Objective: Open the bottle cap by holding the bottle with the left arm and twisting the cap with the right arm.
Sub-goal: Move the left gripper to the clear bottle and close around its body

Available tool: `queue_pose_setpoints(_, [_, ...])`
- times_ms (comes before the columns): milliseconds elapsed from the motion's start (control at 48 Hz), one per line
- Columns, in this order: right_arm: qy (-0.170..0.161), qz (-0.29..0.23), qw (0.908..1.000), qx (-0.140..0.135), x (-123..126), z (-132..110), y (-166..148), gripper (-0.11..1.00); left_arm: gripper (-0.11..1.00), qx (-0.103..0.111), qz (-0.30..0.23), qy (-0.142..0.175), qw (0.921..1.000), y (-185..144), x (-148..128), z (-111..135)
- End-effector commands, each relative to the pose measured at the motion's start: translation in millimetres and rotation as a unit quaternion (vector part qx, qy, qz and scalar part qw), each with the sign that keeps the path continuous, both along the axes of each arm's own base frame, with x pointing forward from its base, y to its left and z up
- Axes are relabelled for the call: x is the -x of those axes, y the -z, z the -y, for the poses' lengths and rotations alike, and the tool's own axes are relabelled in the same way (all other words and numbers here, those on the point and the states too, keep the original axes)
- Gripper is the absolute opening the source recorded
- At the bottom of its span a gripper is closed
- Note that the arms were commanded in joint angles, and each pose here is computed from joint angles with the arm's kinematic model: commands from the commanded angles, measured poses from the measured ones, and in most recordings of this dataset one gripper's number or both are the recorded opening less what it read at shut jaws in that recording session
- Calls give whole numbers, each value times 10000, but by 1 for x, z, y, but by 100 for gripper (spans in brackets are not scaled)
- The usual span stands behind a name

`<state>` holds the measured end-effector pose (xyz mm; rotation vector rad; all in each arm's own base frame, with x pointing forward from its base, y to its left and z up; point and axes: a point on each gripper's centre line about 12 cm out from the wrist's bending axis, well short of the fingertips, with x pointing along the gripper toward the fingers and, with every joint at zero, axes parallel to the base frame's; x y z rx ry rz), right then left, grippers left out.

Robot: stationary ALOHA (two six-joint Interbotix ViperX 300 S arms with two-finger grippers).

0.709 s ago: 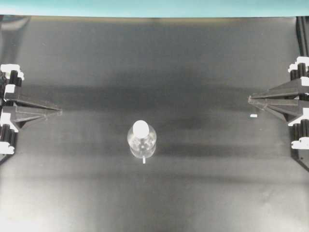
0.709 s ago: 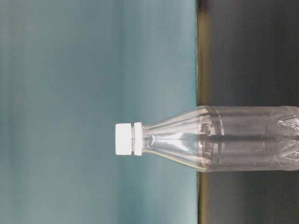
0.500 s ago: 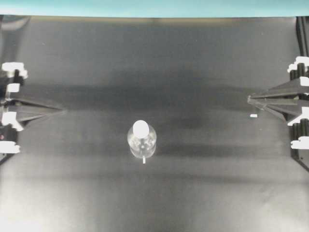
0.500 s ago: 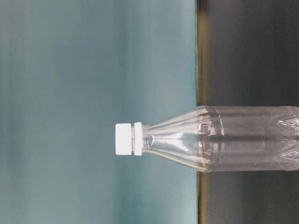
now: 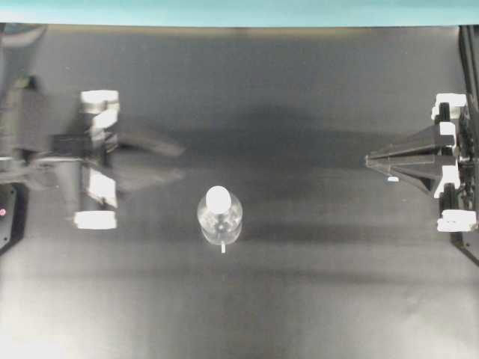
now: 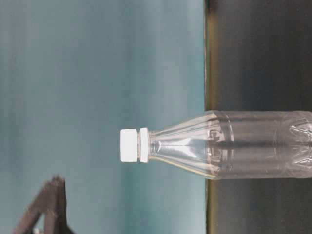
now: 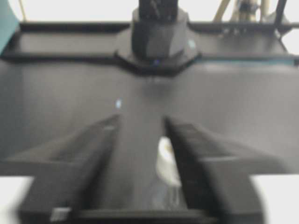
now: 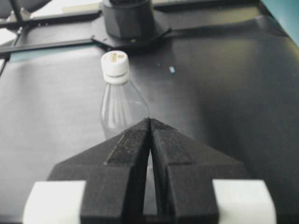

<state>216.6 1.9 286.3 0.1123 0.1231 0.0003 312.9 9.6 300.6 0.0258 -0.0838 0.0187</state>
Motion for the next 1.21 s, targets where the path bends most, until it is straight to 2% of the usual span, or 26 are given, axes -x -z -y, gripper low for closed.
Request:
queue_pose_setpoints(0, [35, 122, 9999, -92, -2, 1, -9, 0, 73, 10, 322, 39, 9995, -14, -14, 1])
queue_pose_setpoints(63, [39, 122, 9998, -130, -2, 1, -9, 0, 90, 96, 353, 84, 9993, -14, -22, 3])
queue_pose_setpoints(146, [42, 122, 9998, -161, -2, 1, -10, 0, 99, 201, 283, 174, 9992, -6, -31, 8])
queue_pose_setpoints(250, [48, 137, 9997, -214, -1, 1, -11, 0, 95, 263, 95, 346, 9990, 10, -42, 20])
queue_pose_setpoints(354, [64, 113, 9993, -344, -1, 1, -10, 0, 96, 299, -54, 457, 9985, 27, -48, 28])
queue_pose_setpoints(542, [89, 58, 9983, -572, -1, 1, -9, 0, 97, 316, -247, 464, 9981, 57, -53, 28])
queue_pose_setpoints(792, [143, -49, 9963, -852, -2, 2, -6, 0, 97, 344, -767, 423, 9956, 117, -57, 26])
queue_pose_setpoints(959, [193, -92, 9950, -972, -3, 3, -4, 0, 97, 372, -1342, 470, 9891, 164, -61, 31])
queue_pose_setpoints(1042, [197, -131, 9948, -987, -3, 3, -3, 0, 97, 455, -1595, 460, 9851, 184, -61, 32])
queue_pose_setpoints(1188, [204, -169, 9945, -1009, -4, 3, -2, 0, 97, 556, -1838, 430, 9804, 203, -60, 31])
